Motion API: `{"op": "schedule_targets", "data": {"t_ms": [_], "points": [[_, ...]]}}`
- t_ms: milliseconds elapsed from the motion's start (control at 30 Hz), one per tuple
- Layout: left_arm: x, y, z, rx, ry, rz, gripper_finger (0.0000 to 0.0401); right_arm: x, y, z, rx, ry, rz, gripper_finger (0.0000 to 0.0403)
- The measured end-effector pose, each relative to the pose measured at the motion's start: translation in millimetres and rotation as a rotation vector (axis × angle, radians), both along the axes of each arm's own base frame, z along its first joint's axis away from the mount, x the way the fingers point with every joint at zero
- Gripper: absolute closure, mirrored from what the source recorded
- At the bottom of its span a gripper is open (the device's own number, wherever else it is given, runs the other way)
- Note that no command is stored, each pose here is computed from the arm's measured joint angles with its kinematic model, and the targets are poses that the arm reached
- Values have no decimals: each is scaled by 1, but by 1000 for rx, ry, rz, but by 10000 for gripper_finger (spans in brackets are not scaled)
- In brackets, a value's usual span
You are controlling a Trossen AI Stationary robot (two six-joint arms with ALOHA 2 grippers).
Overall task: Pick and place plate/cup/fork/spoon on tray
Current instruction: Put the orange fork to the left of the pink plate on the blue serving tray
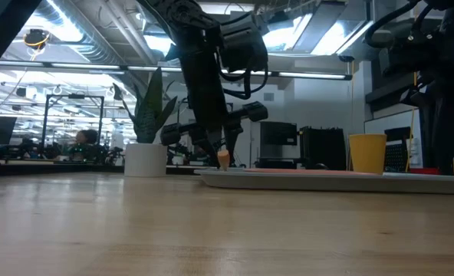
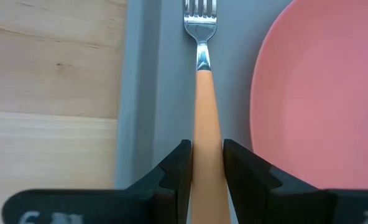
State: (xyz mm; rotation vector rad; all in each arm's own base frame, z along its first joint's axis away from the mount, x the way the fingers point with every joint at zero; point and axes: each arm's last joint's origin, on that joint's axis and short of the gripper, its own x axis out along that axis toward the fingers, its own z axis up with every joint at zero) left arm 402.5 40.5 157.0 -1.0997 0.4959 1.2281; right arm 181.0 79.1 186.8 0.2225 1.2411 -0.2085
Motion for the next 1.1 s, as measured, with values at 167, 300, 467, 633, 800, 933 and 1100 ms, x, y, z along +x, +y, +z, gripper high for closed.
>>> {"op": "schedule_targets", "data": {"t_ms": [167, 300, 467, 633, 800, 933, 1100], "points": [[0, 0, 0, -4, -6, 10, 315, 0, 0, 0, 0, 0, 0, 357], [0, 0, 0, -15, -8, 17, 315, 0, 0, 0, 0, 0, 0, 357], [0, 0, 0, -19, -8, 14, 315, 0, 0, 0, 0, 0, 0, 357], [0, 0, 0, -20, -12, 14, 315, 0, 0, 0, 0, 0, 0, 357], [0, 0, 0, -20, -14, 14, 315, 0, 0, 0, 2, -1, -7, 357], [1, 0, 0, -19, -21, 14, 315, 0, 0, 0, 9, -1, -28, 357], [1, -1, 0, -25, -24, 10, 315, 0, 0, 0, 9, -2, -28, 357]]}}
